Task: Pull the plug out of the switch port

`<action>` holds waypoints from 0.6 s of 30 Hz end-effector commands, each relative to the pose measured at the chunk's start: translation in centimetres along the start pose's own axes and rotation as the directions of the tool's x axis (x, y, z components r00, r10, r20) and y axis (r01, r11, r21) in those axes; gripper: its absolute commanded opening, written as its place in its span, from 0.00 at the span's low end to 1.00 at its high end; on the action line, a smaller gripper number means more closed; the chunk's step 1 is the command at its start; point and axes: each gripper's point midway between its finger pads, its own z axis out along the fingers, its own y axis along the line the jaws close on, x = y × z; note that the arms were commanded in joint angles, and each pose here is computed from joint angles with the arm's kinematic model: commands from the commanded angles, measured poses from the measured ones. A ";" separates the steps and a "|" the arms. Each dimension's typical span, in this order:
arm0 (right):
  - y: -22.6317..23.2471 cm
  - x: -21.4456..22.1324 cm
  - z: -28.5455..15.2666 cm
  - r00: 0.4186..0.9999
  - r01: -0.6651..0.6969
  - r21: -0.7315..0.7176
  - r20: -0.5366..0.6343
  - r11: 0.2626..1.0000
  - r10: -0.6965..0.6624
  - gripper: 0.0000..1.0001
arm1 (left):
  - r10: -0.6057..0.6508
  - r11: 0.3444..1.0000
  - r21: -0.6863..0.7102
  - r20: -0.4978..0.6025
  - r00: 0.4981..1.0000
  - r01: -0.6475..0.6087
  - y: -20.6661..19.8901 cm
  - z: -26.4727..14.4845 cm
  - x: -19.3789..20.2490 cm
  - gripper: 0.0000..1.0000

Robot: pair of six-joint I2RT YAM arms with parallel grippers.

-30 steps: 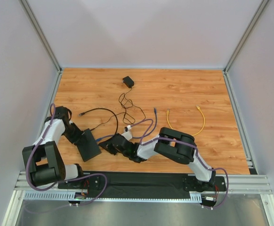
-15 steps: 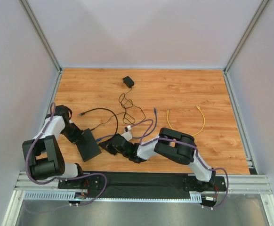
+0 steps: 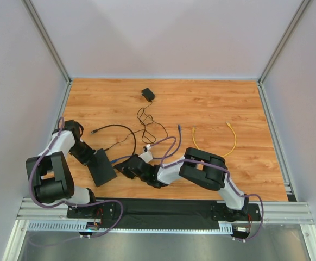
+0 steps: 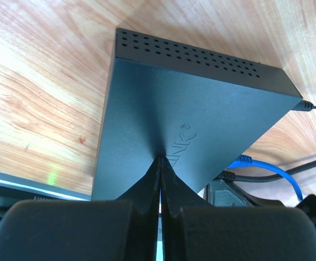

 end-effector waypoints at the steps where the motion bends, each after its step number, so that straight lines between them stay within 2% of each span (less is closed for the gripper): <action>1: -1.8 -2.4 -0.3 0.991 0.078 0.050 0.105 0.996 -0.083 0.00 | 0.008 0.976 -0.219 0.072 0.997 0.008 4.3 2.2 -1.3 0.00; 9: -1.5 -4.1 -0.9 0.996 0.013 -0.028 0.093 1.000 -0.010 0.00 | 0.012 0.968 -0.253 0.080 0.997 0.009 4.8 2.2 -1.4 0.00; 15: -1.2 -4.0 -2.5 0.993 0.088 -0.034 0.083 0.996 -0.084 0.00 | 0.034 0.971 -0.241 0.096 0.995 -0.010 4.3 1.7 -1.4 0.00; 18: -0.5 -3.4 -3.4 0.981 0.188 -0.035 0.062 0.982 -0.185 0.00 | 0.056 0.976 -0.217 0.115 0.992 -0.030 3.6 1.1 -1.3 0.00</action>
